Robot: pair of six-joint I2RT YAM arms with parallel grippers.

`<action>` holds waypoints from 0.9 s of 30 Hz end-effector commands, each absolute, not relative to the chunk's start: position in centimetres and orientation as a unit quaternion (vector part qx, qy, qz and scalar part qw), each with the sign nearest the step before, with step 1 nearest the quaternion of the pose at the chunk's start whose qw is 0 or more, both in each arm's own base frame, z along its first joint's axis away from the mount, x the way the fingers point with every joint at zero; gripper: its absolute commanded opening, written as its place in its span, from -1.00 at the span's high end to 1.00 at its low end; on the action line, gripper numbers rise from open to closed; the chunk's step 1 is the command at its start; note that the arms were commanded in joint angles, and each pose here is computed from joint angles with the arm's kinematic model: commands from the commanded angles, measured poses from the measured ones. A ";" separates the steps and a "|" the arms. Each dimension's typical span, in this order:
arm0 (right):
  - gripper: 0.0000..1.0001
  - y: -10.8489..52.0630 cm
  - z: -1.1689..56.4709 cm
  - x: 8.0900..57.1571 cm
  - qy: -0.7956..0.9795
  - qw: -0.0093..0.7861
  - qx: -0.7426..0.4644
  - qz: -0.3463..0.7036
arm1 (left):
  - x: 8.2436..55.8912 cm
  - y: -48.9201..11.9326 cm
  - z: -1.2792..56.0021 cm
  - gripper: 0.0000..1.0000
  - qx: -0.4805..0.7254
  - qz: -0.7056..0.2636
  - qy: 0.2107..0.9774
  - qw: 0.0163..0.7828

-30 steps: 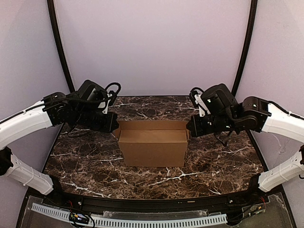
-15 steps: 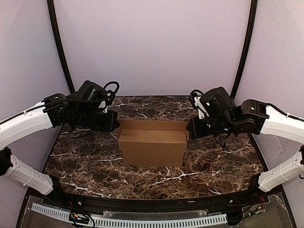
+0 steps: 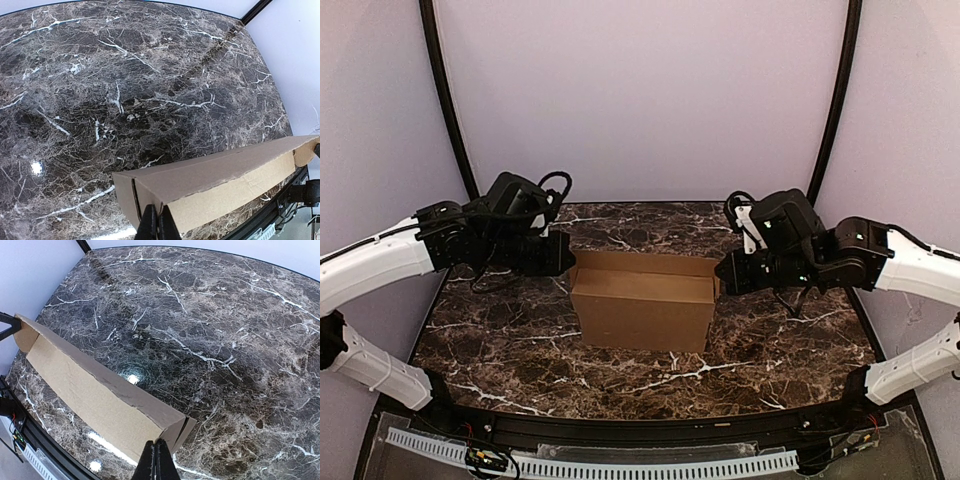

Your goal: Fold the paper box

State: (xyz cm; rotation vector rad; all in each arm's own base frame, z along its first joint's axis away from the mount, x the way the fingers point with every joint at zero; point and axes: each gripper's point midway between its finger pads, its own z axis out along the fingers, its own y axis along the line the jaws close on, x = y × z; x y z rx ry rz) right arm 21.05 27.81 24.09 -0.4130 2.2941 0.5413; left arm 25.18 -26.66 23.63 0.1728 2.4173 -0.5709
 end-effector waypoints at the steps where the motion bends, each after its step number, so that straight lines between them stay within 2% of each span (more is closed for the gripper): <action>1: 1.00 30.7 26.9 20.3 0.860 0.386 -0.174 0.285 | 24.1 -29.1 23.5 0.99 0.086 -0.266 0.911 0.304; 27: 1.00 31.8 28.6 21.9 0.867 0.384 -0.097 0.301 | 22.4 -28.4 21.5 0.99 0.112 -0.252 0.910 0.309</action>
